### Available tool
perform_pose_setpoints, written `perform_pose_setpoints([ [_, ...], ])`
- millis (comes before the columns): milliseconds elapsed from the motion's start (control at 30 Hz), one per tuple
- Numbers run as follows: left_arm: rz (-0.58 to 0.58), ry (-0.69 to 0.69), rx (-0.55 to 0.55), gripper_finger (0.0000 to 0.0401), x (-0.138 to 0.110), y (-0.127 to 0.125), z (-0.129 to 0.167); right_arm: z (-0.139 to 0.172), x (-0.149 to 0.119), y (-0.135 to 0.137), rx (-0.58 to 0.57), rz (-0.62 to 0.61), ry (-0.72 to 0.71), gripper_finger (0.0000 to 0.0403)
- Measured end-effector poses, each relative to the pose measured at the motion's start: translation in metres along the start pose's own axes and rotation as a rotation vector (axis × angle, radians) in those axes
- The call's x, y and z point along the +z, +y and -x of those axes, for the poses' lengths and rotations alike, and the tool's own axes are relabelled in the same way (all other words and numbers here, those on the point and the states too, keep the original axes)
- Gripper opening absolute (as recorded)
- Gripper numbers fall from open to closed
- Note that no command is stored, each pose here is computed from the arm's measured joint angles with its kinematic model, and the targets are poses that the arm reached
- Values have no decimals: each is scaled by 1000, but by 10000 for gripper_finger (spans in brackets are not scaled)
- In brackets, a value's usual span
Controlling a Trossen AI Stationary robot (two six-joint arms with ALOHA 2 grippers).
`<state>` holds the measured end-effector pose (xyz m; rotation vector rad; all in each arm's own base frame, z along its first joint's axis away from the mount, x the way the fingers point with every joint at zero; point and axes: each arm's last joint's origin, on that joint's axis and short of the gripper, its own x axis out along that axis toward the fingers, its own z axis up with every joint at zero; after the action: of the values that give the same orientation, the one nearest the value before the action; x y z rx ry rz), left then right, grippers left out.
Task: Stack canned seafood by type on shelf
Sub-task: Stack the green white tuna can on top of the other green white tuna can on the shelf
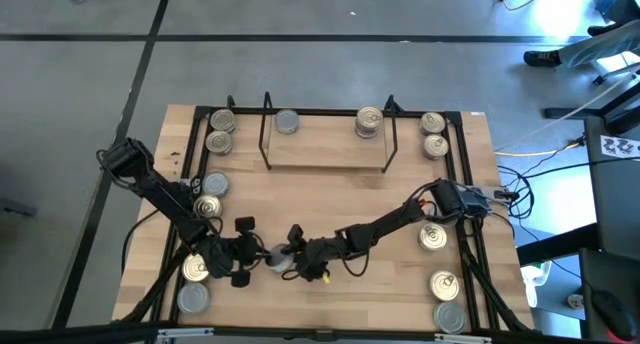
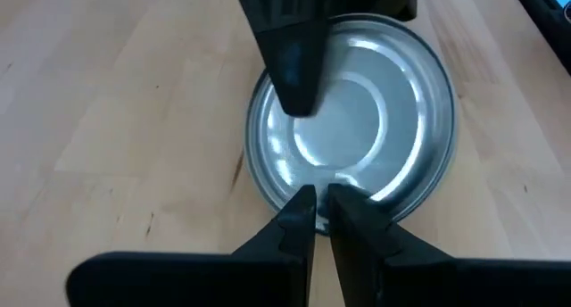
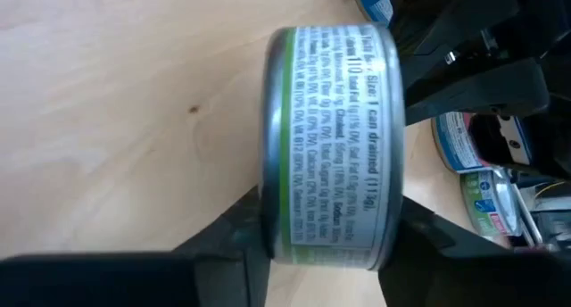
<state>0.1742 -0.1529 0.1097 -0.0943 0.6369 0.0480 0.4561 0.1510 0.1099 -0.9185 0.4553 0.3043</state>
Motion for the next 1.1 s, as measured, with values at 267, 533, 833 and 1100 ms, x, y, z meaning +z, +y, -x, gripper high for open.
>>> perform_pose_setpoints([
  [267, 15, -15, -23, 33, 7, 2, 7, 14, 11, -3, -31, -43, 64, 144],
  [533, 26, 1, 17, 33, 18, 14, 18, 47, 15, -39, -113, -48, 231, 144],
  [833, 55, 10, 98, 33, 24, 29, 13, 87, -7, -112, -265, -116, 365, 144],
  [1100, 83, 0, 158, 33, 31, 42, 6, 101, -67, -178, -394, -238, 448, 144],
])
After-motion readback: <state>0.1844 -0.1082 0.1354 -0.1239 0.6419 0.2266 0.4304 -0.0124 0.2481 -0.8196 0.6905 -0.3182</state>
